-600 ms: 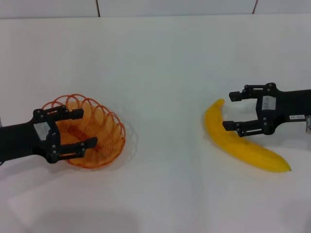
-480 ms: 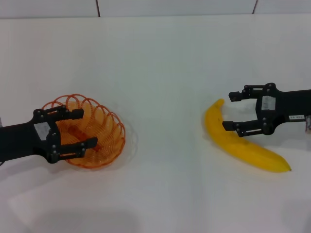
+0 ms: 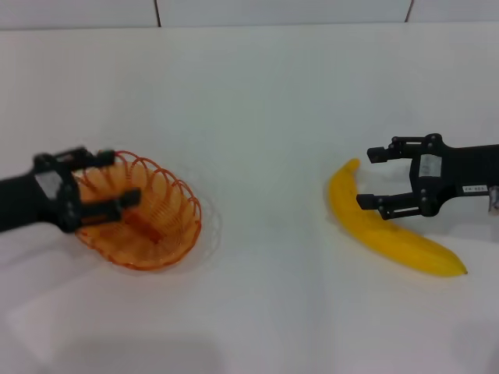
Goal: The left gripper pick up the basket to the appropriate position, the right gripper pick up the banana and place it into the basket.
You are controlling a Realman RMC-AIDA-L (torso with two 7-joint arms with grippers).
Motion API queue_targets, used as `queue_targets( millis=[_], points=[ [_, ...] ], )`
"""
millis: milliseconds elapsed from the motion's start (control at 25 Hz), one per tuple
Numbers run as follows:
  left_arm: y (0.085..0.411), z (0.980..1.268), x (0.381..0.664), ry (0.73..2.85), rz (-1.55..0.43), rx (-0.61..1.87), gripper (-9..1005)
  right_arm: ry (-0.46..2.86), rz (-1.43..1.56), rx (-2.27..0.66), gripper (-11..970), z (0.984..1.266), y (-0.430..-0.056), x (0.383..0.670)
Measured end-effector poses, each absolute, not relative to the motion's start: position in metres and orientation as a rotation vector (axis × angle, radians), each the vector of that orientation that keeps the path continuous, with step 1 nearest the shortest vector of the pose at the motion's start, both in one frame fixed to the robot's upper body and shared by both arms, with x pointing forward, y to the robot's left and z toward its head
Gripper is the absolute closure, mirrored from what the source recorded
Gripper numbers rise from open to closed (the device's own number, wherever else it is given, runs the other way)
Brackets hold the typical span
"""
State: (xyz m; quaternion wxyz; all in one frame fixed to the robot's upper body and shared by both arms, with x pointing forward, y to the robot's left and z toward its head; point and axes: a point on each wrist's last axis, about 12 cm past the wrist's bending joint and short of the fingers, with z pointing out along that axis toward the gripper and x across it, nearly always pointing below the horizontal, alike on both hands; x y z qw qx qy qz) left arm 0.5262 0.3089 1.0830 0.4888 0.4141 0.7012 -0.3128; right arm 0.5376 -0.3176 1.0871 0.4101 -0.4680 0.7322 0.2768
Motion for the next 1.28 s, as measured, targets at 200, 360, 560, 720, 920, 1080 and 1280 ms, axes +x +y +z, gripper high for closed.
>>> queue_targets(
  millis=[200,360,560,720,920,1080,1280],
  points=[
    [0.327,1.107,0.543,1.852,-0.749,0.812,238,1.841,0.698,-1.180,127,1.087,-0.317,0.538],
    [0.340,1.120,0.556,1.961,-0.699,0.704,246,1.840,0.698,-1.181,127,1.088,-0.316,0.538],
    [0.338,1.124,0.573,2.145,-0.661,0.713,256,1.839,0.698,-1.181,127,1.088,-0.316,0.539],
    [0.325,1.118,0.583,2.250,-0.603,0.742,265,1.837,0.698,-1.184,127,1.088,-0.316,0.539],
    [0.315,1.115,0.588,2.277,-0.580,0.774,275,1.836,0.699,-1.183,127,1.088,-0.315,0.539],
    [0.313,1.111,0.590,2.296,-0.579,0.776,283,1.836,0.699,-1.183,127,1.088,-0.315,0.539],
    [0.309,1.103,0.593,2.330,-0.556,0.784,294,1.836,0.698,-1.183,126,1.088,-0.315,0.539]
  ],
)
